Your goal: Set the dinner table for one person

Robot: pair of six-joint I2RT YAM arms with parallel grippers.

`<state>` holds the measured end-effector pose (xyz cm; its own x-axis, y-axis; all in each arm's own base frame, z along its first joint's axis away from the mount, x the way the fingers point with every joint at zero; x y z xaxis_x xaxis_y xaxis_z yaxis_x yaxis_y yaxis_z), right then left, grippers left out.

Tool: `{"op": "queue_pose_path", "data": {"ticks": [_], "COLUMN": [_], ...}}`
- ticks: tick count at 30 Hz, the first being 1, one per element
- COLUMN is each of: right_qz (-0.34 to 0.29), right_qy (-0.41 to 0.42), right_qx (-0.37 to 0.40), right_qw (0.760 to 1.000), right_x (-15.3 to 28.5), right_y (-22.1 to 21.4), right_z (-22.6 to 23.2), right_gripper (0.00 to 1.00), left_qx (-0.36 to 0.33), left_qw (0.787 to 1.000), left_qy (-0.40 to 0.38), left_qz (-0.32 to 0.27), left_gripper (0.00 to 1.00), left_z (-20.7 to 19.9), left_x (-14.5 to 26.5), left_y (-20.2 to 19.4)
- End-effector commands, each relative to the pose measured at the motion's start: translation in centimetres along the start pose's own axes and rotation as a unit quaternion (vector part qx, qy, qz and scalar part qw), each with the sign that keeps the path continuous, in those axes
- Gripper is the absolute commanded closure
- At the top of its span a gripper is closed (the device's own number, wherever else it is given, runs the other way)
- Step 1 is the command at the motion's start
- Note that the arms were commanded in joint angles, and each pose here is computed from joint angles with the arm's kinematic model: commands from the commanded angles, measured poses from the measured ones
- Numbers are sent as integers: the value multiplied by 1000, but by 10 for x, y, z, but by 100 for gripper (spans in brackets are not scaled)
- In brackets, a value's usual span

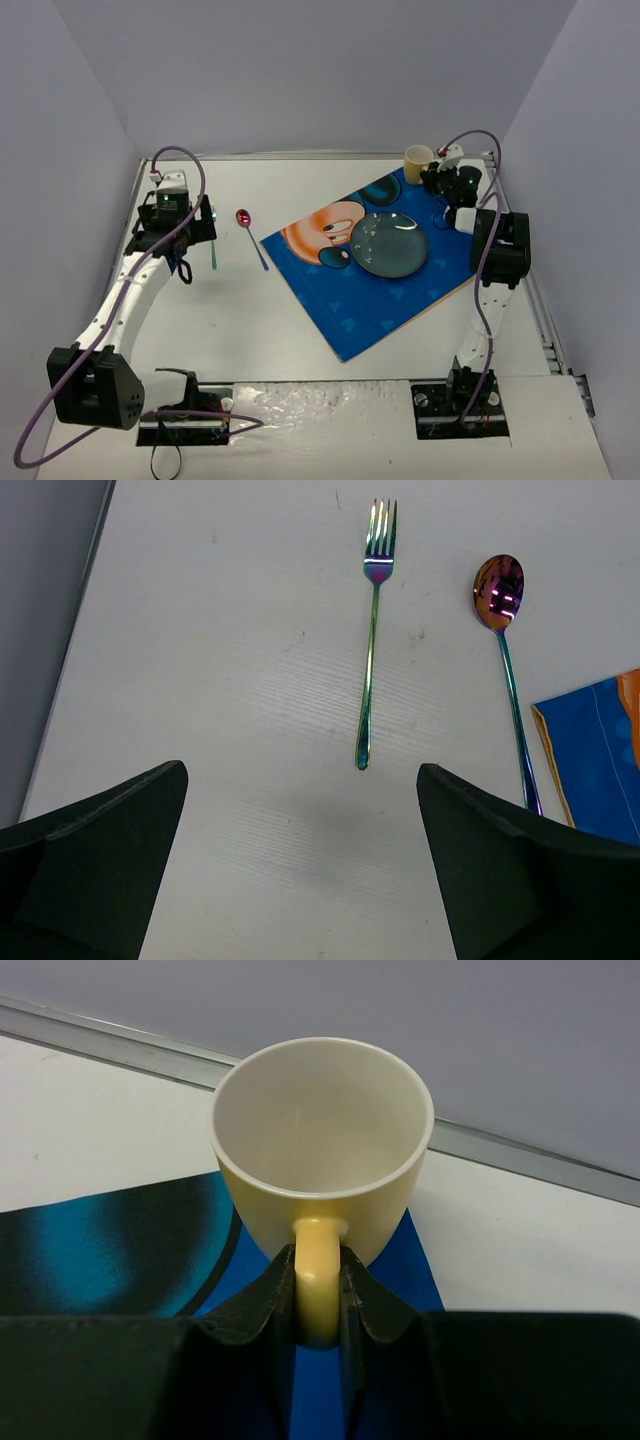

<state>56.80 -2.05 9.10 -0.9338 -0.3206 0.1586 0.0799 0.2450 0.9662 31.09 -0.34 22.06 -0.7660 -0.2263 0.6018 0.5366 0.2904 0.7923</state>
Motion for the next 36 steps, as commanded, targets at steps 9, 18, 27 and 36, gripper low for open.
{"op": "queue_pose_path", "data": {"ticks": [9,18,27,36], "right_qz": [-87,-109,-57,6], "right_qy": [-40,-87,-117,-67], "right_qx": [60,33,-105,-226], "right_qw": [994,990,986,972], "right_x": [24,77,143,183], "right_y": [43,103,156,180], "right_z": [-19,-25,23,123], "right_gripper": [68,19,2,0], "left_qx": [9,20,55,123], "left_qw": [999,999,998,990], "left_qy": [-10,-21,-18,-36], "left_qz": [-39,-36,3,60], "left_gripper": [3,3,3,3], "left_z": [-3,-6,-12,-39], "left_x": [3,8,5,-16], "left_y": [19,20,14,12]}}
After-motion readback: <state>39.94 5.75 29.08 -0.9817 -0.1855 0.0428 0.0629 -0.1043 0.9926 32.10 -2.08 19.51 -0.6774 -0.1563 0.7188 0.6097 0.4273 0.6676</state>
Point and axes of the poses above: each gripper's point midway between its finger pads, its own x axis back along the fingers, its own z axis along the line the jaws close on, y = z × x, the point moved 5 cm from there along x, back along the fingers, and after that the axes turned 10 degrees about x, right-handed, at the moved point
